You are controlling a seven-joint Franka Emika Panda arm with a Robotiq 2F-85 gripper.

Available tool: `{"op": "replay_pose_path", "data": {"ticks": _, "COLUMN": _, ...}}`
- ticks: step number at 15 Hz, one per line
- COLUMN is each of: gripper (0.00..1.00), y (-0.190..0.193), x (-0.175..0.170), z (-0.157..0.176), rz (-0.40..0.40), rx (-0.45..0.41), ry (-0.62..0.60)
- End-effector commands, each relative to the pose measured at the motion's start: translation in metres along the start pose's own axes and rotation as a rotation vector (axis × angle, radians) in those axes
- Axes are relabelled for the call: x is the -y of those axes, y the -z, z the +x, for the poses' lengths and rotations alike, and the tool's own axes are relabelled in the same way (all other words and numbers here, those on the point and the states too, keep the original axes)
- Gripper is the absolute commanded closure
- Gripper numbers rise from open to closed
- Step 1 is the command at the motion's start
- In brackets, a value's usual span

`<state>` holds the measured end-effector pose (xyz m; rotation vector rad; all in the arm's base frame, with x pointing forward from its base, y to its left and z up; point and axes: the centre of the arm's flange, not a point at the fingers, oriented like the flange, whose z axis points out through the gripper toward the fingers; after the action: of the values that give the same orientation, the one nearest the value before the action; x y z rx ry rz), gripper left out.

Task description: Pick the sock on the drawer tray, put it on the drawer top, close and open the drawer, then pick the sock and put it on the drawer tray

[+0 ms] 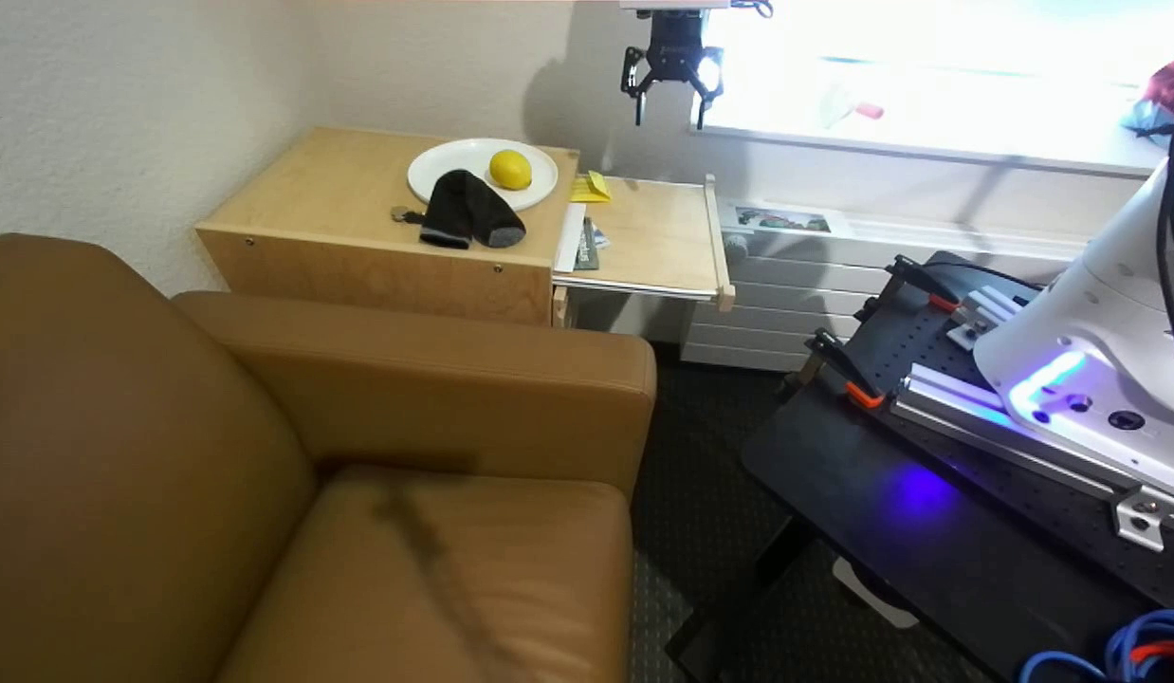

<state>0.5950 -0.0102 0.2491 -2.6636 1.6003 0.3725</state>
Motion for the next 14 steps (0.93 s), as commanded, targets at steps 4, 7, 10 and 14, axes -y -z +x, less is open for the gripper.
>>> {"op": "replay_pose_path", "data": {"ticks": 4, "gripper": 0.00, "y": -0.007, "x": -0.015, "z": 0.031, "rz": 0.046, "rx": -0.022, "ry": -0.154}}
{"op": "replay_pose_path", "data": {"ticks": 7, "gripper": 0.00, "y": -0.021, "x": -0.063, "z": 0.093, "rz": 0.065, "rx": -0.036, "ry": -0.331}}
{"op": "replay_pose_path", "data": {"ticks": 10, "gripper": 0.00, "y": -0.038, "x": -0.120, "z": 0.133, "rz": 0.057, "rx": -0.062, "ry": -0.493}}
{"op": "replay_pose_path", "data": {"ticks": 14, "gripper": 0.00, "y": -0.062, "x": -0.178, "z": 0.142, "rz": -0.017, "rx": -0.023, "ry": -0.552}}
